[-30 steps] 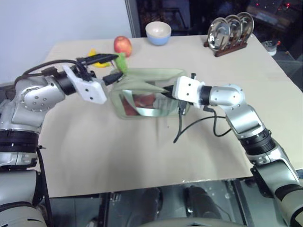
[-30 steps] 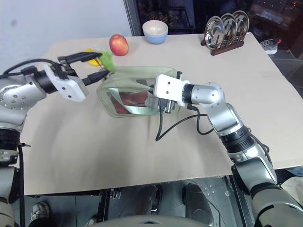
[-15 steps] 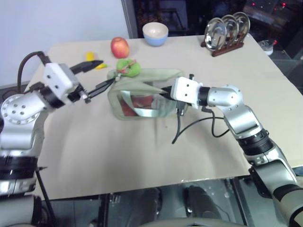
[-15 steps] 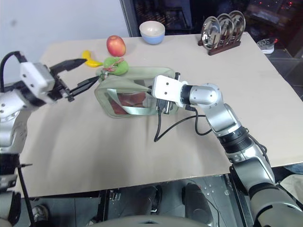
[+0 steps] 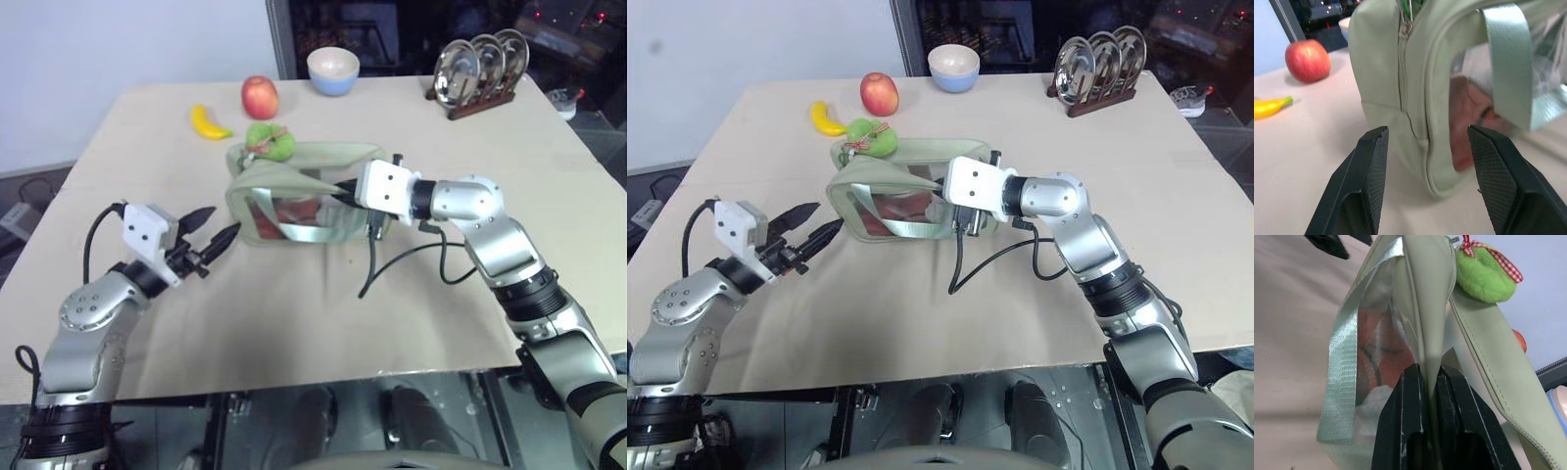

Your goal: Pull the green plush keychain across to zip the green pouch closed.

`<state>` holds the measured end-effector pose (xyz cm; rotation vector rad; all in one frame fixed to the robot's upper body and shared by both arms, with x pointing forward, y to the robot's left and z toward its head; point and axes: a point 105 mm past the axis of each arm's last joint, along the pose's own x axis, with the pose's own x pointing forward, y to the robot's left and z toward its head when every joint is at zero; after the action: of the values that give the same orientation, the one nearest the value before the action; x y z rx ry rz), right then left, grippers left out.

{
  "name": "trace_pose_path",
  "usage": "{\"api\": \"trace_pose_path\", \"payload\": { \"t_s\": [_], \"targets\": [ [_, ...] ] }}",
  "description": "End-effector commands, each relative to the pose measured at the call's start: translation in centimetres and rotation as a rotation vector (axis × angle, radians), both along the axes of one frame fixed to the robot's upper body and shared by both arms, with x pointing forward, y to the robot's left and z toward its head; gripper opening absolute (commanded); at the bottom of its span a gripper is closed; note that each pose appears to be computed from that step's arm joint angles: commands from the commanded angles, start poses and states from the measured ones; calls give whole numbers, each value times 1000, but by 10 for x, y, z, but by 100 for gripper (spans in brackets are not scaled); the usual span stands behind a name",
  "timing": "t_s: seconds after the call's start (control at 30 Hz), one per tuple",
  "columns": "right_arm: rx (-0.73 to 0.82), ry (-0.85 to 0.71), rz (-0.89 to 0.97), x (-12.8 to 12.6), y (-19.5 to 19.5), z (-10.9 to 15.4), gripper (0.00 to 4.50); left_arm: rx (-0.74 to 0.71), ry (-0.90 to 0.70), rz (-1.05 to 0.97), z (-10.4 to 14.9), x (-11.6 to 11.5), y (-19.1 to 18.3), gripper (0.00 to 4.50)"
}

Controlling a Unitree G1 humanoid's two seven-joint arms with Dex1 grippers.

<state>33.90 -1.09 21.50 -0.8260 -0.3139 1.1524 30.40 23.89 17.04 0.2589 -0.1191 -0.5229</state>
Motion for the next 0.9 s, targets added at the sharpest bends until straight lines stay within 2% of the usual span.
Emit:
{"api": "trace_pose_path", "payload": {
  "t_s": [0.03, 0.07, 0.1, 0.17, 0.27, 0.3, 0.33, 0.37, 0.47, 0.57, 0.67, 0.8, 0.9],
  "targets": [
    [19, -43, 12, -3, 0, 14, 0, 9, -18, 8, 4, 4, -1, 263],
    [19, -44, 10, -3, 0, 14, 0, 20, -21, 3, 4, 7, -3, 263],
    [19, -46, 8, -3, -1, 14, 0, 20, -25, 2, 4, 9, -5, 225],
    [19, -49, 3, -2, -2, 14, 0, 18, -32, -7, 5, 12, -10, 186],
    [16, -36, -1, -2, -3, 13, 0, 22, -37, -13, 5, 13, -13, 39],
    [14, -30, 1, -3, -3, 12, 0, 22, -37, -12, 5, 13, -13, 7],
    [20, -21, 2, -3, -4, 13, 0, 21, -39, -12, 6, 13, -13, 7],
    [29, -12, 4, -4, -5, 15, 84, 20, -43, -10, 6, 13, -13, 0],
    [135, 18, -9, -9, -10, 32, 211, 33, -59, -16, 7, 12, -15, 0],
    [230, 71, 68, -27, -9, 57, 211, 45, -76, -17, 9, 12, -17, 0],
    [264, 52, 111, -37, -1, 82, 211, 50, -86, -16, 10, 12, -18, 0],
    [234, -43, -4, -11, 20, 93, 211, 59, -94, -13, 11, 12, -18, 0],
    [267, 64, -30, 7, 40, 90, 211, 84, -102, -18, 10, 12, -19, 0]
  ]
}}
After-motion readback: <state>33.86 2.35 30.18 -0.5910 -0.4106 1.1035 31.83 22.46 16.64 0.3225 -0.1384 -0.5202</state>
